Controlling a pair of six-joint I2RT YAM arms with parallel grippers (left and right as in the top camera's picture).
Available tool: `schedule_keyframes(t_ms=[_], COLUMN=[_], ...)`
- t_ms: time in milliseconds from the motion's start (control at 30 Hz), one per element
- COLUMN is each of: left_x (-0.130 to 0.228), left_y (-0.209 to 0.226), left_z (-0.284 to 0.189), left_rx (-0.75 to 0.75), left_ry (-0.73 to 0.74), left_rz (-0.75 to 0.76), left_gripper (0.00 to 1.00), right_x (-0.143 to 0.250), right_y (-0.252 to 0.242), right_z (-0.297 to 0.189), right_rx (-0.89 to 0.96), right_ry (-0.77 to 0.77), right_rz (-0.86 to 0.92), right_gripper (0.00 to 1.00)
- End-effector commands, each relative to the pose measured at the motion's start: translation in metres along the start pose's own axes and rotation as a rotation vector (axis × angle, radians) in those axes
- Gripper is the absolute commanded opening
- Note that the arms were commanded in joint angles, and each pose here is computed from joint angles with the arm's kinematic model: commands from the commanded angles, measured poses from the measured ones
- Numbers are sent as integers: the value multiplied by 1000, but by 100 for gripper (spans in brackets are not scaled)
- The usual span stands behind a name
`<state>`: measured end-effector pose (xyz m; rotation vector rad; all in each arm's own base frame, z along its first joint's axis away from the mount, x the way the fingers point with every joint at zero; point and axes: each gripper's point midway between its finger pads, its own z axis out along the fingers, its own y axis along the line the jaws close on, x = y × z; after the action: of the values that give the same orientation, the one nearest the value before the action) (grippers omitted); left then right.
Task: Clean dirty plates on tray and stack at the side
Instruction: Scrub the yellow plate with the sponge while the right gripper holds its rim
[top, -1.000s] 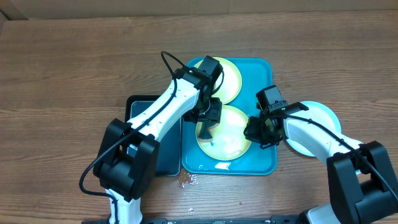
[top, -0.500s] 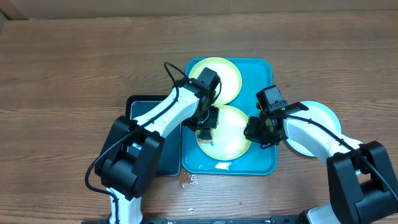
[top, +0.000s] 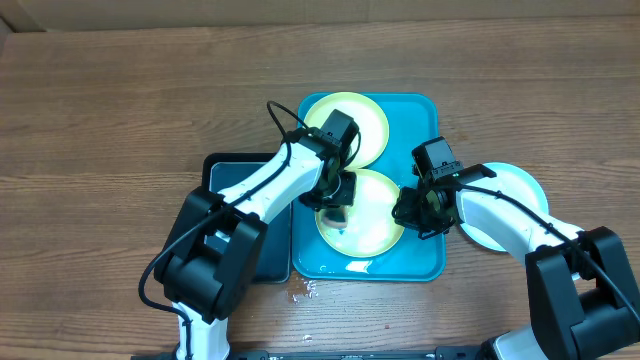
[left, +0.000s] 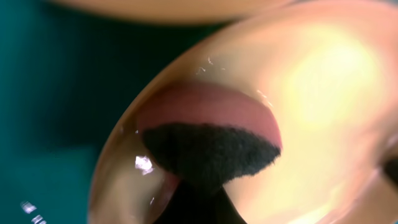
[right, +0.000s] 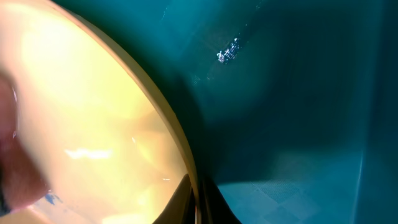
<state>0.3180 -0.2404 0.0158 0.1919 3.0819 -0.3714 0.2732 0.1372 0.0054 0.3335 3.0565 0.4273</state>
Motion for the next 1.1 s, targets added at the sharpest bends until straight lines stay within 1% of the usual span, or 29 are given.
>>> schedule_keyframes(t_ms=[0,67,200,267,333,400,500,600,867,967,1067], left_x=[-3,-1,22,37,48,59,65,65,33,23,15], left_y=[-25,-43,-59,-59,-53,-45,-21,-5,55,67,73], left_z=[10,14,29,32,32,29,30,28,-3,-10,-14], left_rx=[101,162,192,202,175,140,19,-69,-454,-532,-561], left_ry=[0,11,104,172,218,255,262,252,72,11,-22], left_rz=[-111,-82,-58,-70,-84,-56,-58,-58,-87,-85,-95], left_gripper=[4,4,4,4,4,4,5,4,4,4,4], right_x=[0,0,1,1,1,1,0,0,0,1,2], right_y=[-14,-14,-15,-15,-15,-15,-14,-14,-14,-15,-15], right_z=[7,7,7,7,7,7,7,7,7,7,7], right_rx=[64,64,66,68,68,66,65,66,66,67,70], right_ry=[-2,-2,2,4,4,1,0,1,1,2,7], right_rz=[26,26,27,27,27,26,27,27,27,27,28], right_gripper=[4,4,4,4,4,4,4,4,4,4,4])
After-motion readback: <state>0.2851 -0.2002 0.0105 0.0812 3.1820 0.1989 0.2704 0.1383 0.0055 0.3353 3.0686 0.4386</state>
